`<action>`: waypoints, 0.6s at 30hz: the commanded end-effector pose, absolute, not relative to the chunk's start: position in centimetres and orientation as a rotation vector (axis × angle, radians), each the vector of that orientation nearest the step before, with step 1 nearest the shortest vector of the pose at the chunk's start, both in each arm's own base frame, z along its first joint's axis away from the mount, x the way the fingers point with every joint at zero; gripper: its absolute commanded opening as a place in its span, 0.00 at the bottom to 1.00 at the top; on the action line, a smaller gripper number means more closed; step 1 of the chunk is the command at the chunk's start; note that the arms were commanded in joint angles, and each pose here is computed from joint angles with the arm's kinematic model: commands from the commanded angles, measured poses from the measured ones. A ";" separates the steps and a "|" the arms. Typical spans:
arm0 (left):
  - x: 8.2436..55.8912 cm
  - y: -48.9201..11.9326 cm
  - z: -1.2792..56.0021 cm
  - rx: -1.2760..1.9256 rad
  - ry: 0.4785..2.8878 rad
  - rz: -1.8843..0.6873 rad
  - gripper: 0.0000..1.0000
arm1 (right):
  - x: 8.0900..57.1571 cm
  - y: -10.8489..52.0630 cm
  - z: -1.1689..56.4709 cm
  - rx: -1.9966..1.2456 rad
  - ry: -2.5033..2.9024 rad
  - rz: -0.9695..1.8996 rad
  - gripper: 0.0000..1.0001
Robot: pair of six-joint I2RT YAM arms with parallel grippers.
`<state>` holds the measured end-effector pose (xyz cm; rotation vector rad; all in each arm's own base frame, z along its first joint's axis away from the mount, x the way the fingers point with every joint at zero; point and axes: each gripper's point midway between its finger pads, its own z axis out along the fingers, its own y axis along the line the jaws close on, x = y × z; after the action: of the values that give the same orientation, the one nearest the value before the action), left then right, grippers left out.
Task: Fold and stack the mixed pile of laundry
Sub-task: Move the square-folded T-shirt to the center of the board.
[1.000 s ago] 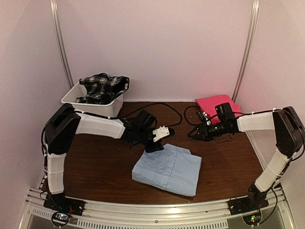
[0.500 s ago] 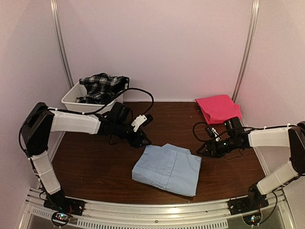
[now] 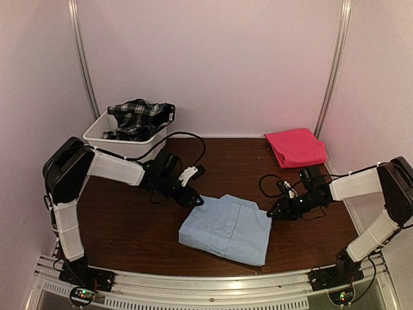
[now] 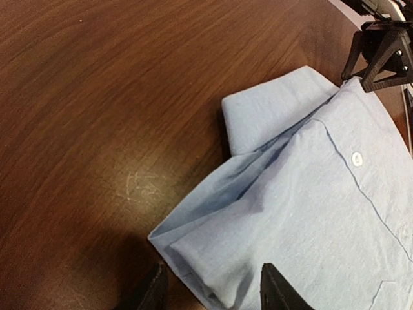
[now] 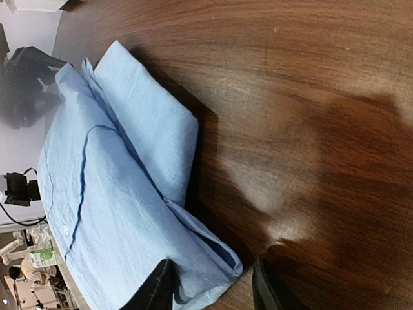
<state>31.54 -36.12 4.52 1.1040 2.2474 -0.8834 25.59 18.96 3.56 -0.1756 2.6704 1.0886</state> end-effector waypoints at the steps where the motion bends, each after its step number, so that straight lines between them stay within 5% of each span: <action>1: 32.9 -37.8 5.9 1.089 2.161 -0.973 0.45 | 26.0 19.2 3.3 -0.194 2.653 1.084 0.37; 9: 33.1 -38.8 7.5 1.084 2.110 -1.039 0.08 | 27.1 19.1 4.7 -0.191 2.622 1.053 0.00; 11: 33.1 -38.9 8.1 1.080 2.093 -1.048 0.00 | 27.2 18.9 5.5 -0.189 2.610 1.031 0.00; 18: 34.0 -38.6 9.1 1.051 2.063 -0.991 0.00 | 28.1 17.5 8.2 -0.168 2.563 0.903 0.00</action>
<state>32.29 -38.03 5.78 1.0825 2.1779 -1.0074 26.82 18.50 6.62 -0.1848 2.5963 1.0117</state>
